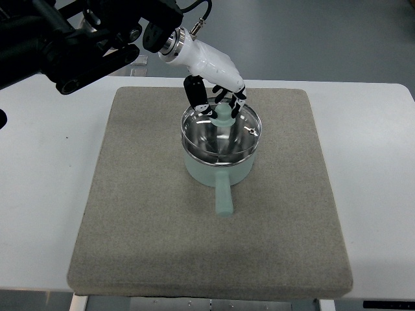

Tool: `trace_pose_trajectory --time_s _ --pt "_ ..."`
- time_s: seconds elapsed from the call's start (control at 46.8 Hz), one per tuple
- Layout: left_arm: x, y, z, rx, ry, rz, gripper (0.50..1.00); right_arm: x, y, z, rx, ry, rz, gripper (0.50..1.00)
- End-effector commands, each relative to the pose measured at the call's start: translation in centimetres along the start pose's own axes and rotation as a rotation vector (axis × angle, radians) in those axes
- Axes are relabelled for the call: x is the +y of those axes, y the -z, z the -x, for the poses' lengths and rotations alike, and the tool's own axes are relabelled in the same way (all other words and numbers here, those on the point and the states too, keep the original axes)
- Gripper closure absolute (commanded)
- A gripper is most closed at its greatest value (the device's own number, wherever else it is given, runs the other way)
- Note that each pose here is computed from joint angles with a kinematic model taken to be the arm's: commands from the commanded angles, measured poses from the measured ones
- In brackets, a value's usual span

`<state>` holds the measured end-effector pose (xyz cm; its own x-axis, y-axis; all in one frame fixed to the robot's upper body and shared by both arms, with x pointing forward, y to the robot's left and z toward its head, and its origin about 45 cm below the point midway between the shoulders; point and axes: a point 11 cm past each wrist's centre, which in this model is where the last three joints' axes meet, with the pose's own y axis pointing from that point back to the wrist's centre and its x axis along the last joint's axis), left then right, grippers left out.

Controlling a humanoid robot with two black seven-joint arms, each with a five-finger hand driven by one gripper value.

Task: Place lid left of pot with left hand
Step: 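Lift the glass lid off the pot with the left hand, then carry the lid beside the pot, nearer the left arm, and lower it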

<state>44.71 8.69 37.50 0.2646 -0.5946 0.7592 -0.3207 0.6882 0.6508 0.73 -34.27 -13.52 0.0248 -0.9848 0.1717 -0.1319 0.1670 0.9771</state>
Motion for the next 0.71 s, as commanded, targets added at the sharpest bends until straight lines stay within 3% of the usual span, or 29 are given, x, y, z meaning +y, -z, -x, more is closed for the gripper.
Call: trace_pose_trajectory --time_s 0.0,0.278,0.684 --pt "0.2 0.2 0.1 0.004 0.0 -0.006 1.0 0.0 -0.1 0.0 0.0 0.0 0.001 0.579" --pt "1.4 2.5 0.9 0.061 -0.013 -0.061 1.0 0.0 -0.1 0.0 0.0 0.0 0.001 0.579" --pt "6.7 8.5 3.7 0.202 -0.053 -0.233 1.0 0.0 0.0 0.0 0.0 0.0 0.0 0.579"
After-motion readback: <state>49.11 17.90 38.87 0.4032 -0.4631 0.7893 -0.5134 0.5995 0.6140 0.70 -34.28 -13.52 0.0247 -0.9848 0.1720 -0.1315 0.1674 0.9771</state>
